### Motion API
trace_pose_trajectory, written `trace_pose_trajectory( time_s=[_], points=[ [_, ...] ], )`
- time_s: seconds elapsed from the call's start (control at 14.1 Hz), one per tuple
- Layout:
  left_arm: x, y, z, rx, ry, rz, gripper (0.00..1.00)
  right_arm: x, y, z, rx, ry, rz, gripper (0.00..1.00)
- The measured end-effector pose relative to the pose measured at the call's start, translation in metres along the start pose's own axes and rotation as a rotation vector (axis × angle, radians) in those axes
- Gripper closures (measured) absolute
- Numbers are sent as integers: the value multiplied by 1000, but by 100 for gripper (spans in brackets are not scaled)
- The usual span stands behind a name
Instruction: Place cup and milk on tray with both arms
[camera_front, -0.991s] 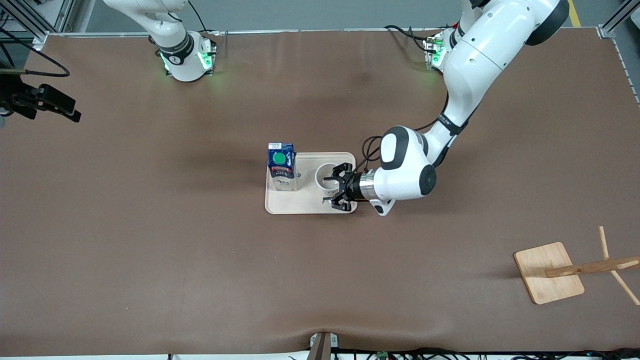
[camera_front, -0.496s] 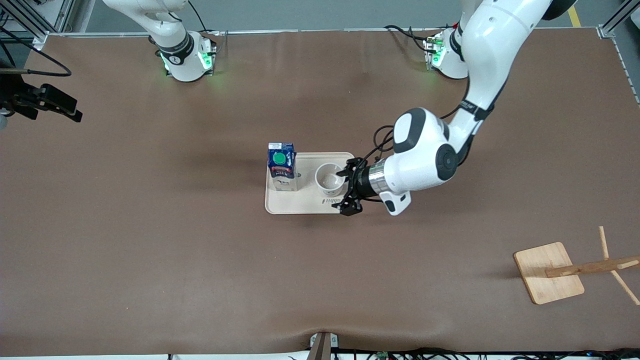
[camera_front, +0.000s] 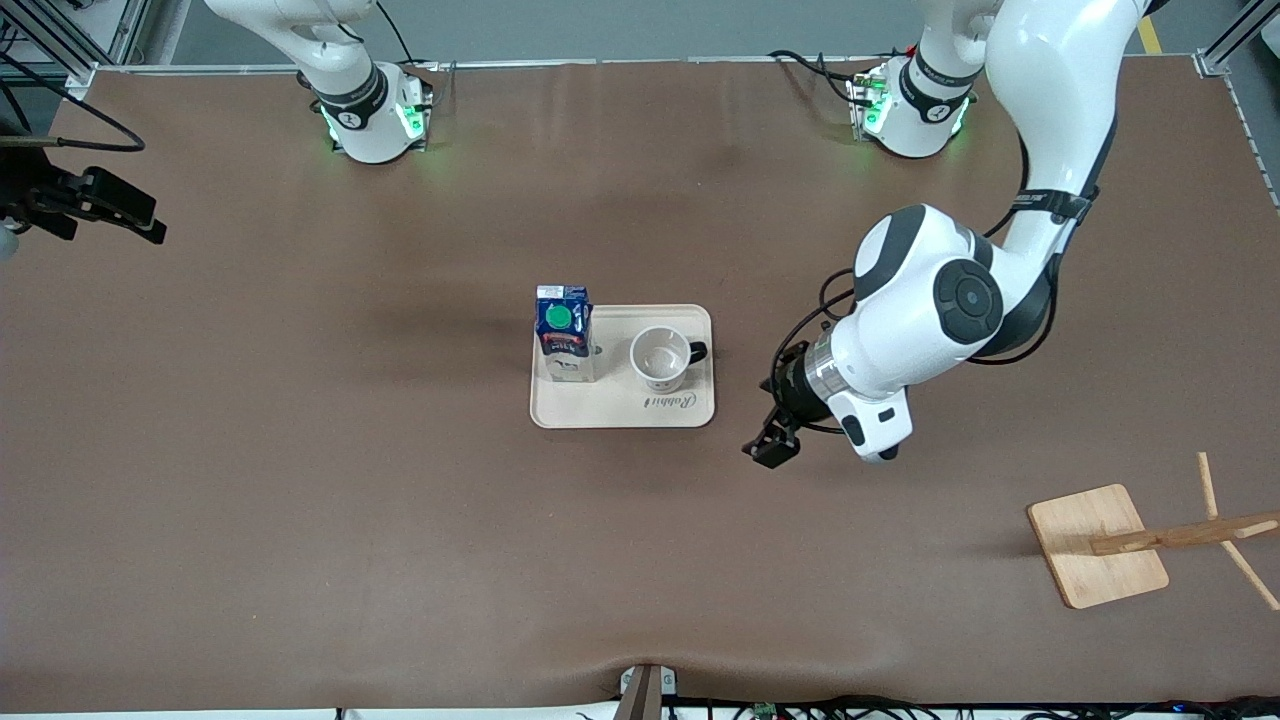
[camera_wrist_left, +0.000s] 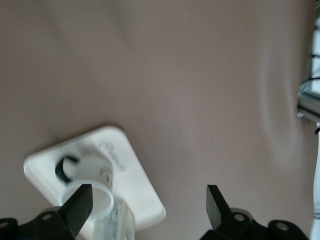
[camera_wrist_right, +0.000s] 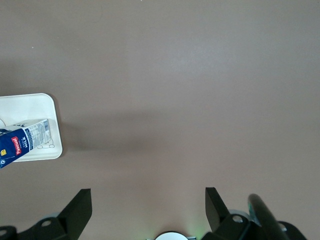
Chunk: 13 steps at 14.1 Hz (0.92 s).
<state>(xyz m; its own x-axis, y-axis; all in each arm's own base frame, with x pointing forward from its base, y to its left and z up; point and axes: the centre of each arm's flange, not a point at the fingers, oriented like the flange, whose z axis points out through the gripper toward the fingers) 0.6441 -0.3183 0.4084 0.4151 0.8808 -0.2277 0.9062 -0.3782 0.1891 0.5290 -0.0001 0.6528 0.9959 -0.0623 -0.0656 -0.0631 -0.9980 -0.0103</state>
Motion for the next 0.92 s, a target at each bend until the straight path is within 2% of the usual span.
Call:
trace_pose_trajectory(
  time_s=[0.14,0.21,0.35,0.5,0.71,0.92],
  points=[
    [4,-2,-6,20,104,126,0,3,1,-2,2,23,0,0],
    [7,-2,-9,25,127,178,0,4,2,-4,3,39,1,0],
    [22,-1,-16,31,150,266,0,6,4,-5,4,53,2,0],
    [56,-2,-39,48,169,361,0,6,4,-5,4,53,0,0],
    [118,-15,-104,84,209,493,0,6,1,-5,3,53,-5,0],
    [158,-39,-168,132,240,621,0,5,1,-5,3,51,-6,0]
  ],
)
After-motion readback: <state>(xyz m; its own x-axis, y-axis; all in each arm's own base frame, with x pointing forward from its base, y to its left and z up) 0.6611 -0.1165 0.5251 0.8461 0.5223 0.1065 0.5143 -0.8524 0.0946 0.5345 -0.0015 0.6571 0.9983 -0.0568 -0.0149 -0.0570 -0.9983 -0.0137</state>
